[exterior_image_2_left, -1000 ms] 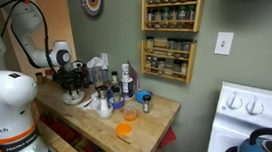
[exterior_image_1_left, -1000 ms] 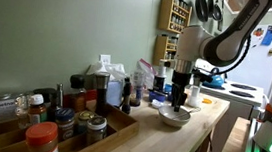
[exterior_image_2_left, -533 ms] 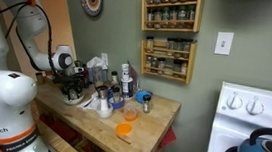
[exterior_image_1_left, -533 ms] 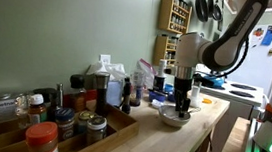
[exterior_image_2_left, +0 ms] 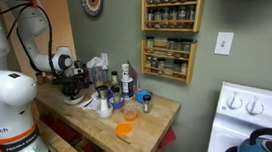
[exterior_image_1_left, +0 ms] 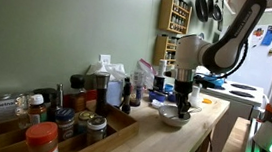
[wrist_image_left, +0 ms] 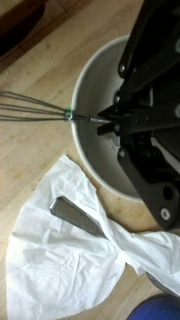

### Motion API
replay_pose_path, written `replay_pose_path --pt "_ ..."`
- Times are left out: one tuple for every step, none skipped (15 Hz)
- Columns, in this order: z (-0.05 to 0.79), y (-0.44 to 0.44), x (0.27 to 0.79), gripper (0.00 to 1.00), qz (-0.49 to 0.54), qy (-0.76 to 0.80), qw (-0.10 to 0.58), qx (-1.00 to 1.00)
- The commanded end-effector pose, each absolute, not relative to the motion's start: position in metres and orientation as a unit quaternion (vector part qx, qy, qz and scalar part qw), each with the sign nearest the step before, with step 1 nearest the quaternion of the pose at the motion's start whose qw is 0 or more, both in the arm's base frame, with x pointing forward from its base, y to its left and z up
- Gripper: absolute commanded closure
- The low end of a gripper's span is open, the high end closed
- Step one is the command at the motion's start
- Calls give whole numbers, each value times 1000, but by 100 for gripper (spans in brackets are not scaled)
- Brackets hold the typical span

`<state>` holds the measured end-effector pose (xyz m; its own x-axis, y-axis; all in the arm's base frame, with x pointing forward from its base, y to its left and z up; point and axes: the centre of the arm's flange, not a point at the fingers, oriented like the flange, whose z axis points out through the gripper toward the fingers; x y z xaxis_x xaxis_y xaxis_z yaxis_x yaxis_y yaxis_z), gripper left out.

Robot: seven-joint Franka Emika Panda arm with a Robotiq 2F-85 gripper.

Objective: Remove the egg mixer from the white bowl and put it on top of the blue bowl

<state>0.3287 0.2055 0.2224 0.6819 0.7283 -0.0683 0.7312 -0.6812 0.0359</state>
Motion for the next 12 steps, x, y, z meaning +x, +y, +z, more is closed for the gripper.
replay_pose_path --pt "252 201 318 98 -20 409 -6 912" --pt "269 198 320 98 -13 410 -28 912" --pt "292 191 323 98 1 407 -46 912" --pt "306 186 328 98 19 398 -53 916" --pt "320 174 340 98 50 348 -35 936" --pt "334 163 349 98 61 330 -28 942" --pt "336 147 364 98 71 302 -26 950" --pt "342 135 372 98 84 276 -23 957" --pt "343 121 380 98 93 247 -26 964" --pt "344 111 387 98 103 218 -28 970" --pt "341 107 391 98 107 188 -36 976" --pt "339 104 392 98 106 159 -46 981"
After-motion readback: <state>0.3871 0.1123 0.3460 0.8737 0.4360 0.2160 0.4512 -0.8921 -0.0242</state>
